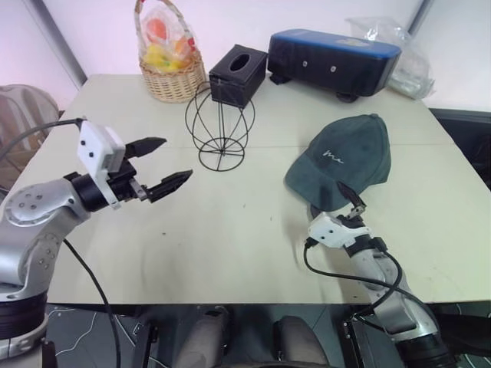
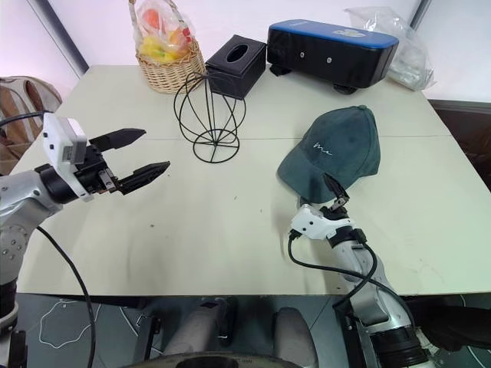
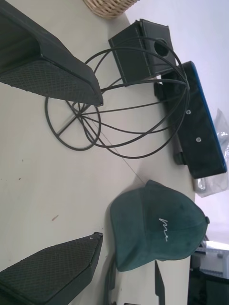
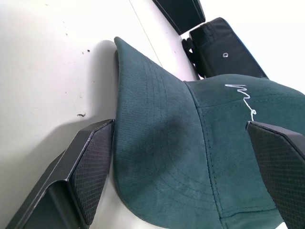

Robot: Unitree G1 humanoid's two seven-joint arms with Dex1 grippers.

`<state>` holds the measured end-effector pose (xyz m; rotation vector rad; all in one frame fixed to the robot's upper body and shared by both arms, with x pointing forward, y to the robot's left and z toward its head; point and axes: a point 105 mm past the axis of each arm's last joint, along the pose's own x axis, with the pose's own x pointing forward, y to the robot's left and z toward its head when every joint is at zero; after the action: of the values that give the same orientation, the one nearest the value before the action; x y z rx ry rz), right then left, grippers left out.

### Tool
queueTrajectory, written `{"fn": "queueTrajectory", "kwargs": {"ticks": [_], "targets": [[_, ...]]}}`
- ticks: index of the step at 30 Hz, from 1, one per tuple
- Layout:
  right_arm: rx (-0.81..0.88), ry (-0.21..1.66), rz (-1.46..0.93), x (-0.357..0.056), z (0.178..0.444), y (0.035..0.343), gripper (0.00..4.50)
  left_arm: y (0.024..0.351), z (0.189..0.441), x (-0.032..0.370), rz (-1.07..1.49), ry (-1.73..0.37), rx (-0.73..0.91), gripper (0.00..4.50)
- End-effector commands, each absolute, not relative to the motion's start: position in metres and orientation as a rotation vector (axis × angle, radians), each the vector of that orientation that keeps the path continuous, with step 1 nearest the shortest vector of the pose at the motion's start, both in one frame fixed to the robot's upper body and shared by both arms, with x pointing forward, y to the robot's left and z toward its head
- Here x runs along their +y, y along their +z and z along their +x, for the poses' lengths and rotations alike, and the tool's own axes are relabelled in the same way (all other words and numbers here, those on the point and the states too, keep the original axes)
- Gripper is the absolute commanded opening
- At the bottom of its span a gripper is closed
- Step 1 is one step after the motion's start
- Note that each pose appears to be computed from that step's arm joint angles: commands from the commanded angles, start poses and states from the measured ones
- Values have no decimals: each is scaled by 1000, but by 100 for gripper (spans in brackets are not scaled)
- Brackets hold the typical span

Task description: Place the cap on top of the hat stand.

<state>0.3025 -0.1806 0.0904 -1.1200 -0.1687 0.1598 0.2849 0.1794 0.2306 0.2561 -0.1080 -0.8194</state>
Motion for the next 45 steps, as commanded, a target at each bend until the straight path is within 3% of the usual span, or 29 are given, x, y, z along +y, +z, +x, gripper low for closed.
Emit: {"fn": "queueTrajectory", "kwargs": {"ticks": [1,16,19,20,21,30,33,36,45], "targets": [[-111,100,-1171,-201,304,87,450,244,280,179,282,-819,-156,446],[-95,52,-1169,-212,298,90,450,244,282,178,280,-822,-161,446],[-104,54,-1165,-211,299,91,361,243,282,178,281,-822,-161,450],[-109,53,-1165,-211,299,91,301,243,282,178,281,-822,-161,450],[-113,52,-1167,-210,299,92,270,243,282,178,281,-822,-161,450],[-161,38,-1161,-208,301,99,270,243,282,178,282,-822,-164,450],[-179,33,-1153,-207,302,103,184,243,282,178,281,-823,-166,450],[-181,31,-1156,-207,303,103,39,243,282,178,282,-825,-168,450],[-225,20,-1170,-206,302,109,39,243,282,178,282,-824,-168,450]]}}
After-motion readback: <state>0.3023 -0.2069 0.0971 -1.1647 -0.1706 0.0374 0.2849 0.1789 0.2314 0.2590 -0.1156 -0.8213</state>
